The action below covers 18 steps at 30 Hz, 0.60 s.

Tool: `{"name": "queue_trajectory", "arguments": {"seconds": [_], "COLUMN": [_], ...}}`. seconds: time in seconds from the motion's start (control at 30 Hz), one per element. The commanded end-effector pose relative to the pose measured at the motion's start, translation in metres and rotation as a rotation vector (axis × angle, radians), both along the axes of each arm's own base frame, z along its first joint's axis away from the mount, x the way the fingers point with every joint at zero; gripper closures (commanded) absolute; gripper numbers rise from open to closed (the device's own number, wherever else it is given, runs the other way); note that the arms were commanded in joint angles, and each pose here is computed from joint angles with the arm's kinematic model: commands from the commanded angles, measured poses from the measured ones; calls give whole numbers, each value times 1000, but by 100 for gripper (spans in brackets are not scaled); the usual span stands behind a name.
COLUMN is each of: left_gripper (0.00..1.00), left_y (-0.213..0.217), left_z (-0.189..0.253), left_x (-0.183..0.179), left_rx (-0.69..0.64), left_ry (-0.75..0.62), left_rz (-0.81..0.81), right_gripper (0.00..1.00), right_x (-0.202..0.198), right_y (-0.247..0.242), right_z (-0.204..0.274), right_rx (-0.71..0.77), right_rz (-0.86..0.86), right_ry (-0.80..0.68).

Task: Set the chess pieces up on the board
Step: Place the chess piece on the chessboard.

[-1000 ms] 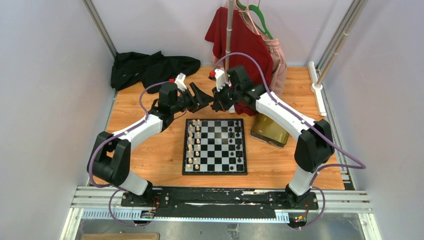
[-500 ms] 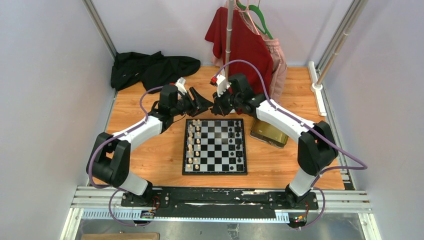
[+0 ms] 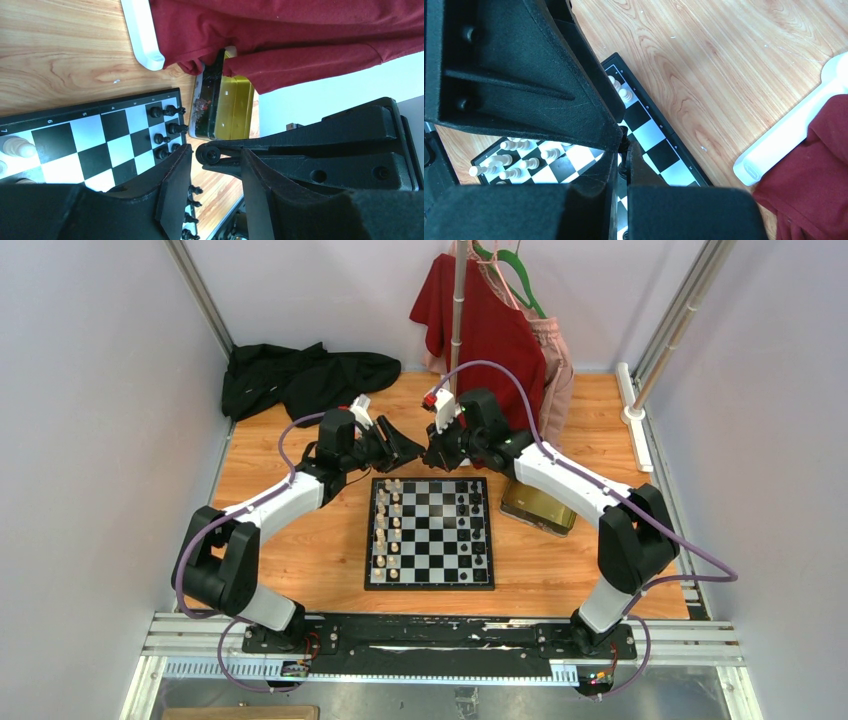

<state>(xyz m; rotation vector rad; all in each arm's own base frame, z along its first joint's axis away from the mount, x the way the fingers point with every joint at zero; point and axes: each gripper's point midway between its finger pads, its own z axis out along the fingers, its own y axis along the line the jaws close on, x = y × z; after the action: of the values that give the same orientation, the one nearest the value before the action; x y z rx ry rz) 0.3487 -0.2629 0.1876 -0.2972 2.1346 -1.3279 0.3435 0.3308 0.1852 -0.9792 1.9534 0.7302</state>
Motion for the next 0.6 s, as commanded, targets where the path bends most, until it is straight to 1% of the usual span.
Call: {"name": "queue_trajectory", "arguments": {"seconds": [0.0,0.2,0.43,0.57], "left_gripper": [55,59,61,62], "left_y": [-11,-14,-16,-17], "left_z": [-6,-8,-14,-14], "left_x": [-19,-21,-24,-24], "left_rx": [0,-1,9,9], "left_ry": [32,42,64,66], "left_rz": [-78,-94,-110,-117], "right_gripper": [100,100,100,100], "right_x": [8,6,7,9], "right_y": [6,9,10,14], "right_z": [33,35,36,43], "right_rx": [75,94,103,135], "right_rz": [-19,-14,-14,-14], "right_ry": [-101,-97,-93,-112]}}
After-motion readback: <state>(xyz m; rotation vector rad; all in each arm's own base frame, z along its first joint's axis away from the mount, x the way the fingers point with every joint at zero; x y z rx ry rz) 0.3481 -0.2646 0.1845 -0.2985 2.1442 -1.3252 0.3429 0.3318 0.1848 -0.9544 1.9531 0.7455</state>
